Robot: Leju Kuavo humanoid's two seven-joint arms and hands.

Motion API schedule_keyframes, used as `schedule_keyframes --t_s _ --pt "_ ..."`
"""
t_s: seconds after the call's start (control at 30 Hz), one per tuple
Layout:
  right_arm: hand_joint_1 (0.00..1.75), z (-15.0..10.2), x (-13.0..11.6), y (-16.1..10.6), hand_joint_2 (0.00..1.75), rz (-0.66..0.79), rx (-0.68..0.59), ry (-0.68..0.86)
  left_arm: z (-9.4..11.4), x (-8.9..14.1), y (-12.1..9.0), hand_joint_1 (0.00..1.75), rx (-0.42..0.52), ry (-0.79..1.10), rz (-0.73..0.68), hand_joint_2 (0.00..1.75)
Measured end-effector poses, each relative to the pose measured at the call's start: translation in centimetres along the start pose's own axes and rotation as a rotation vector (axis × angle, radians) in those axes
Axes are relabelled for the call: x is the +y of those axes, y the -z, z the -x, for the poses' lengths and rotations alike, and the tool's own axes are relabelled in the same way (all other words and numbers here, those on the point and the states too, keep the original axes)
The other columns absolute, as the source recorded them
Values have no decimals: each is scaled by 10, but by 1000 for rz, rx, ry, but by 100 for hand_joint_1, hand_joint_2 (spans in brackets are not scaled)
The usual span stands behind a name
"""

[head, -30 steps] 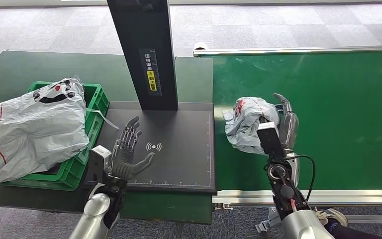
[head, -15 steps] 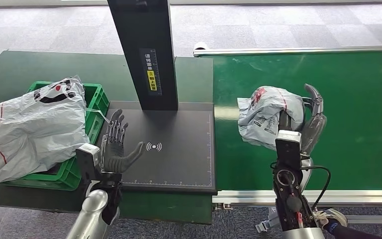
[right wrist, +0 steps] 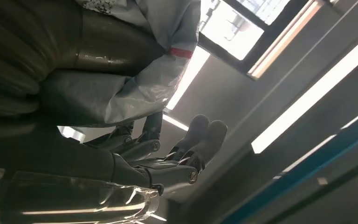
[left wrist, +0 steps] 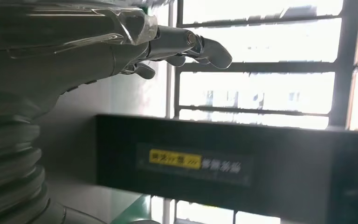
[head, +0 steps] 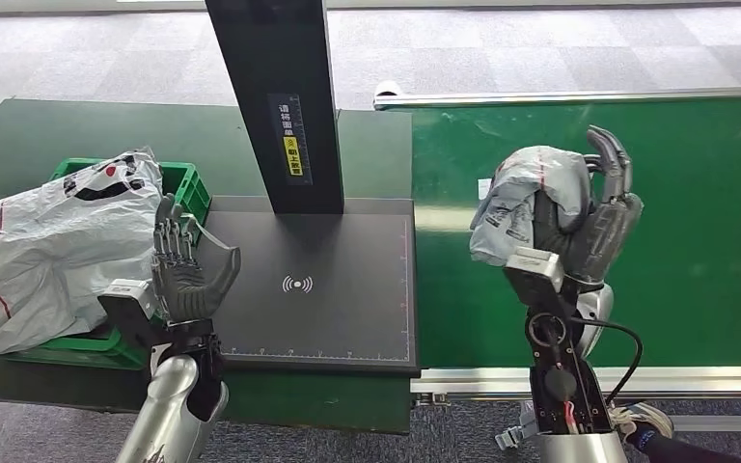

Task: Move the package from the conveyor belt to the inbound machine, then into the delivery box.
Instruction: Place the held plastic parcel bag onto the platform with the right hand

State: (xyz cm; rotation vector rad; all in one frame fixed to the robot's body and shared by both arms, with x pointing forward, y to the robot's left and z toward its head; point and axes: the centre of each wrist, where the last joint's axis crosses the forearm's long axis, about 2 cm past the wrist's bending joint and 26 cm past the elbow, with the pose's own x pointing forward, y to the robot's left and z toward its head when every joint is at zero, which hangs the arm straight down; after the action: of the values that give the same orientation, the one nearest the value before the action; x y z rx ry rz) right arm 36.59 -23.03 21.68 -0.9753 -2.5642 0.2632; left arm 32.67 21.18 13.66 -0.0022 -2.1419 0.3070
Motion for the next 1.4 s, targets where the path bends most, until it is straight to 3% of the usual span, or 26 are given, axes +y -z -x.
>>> schedule_keyframes --t_s 0.2,0.37,0.57,0.77,0.9,1.13,1.27,1.4 --pt "175 -41 35 27 175 -200 -349 -160 -8 -7 17 0 -63 -30 -90 175" --pt "175 -69 79 5 175 -478 -557 -245 -13 -14 29 0 -100 -61 -111 175" --pt "175 -89 108 -30 175 -639 -551 -157 -16 -19 36 0 -100 -80 -156 175" --pt "175 -96 123 -56 175 -765 -529 -94 -17 -24 36 0 -119 -95 -91 175" --pt "175 -89 128 -71 175 -866 -548 -72 -17 -26 38 0 -118 -104 -96 175" --pt "175 -75 126 -94 175 -966 -465 -56 -18 -28 39 0 -115 -114 -103 175" --pt "24 -69 124 -94 175 -948 -355 -25 -18 -28 40 0 -106 -112 -110 175" --pt "0 -56 121 -91 175 -911 -35 170 -16 -23 35 0 -94 -101 -122 175"
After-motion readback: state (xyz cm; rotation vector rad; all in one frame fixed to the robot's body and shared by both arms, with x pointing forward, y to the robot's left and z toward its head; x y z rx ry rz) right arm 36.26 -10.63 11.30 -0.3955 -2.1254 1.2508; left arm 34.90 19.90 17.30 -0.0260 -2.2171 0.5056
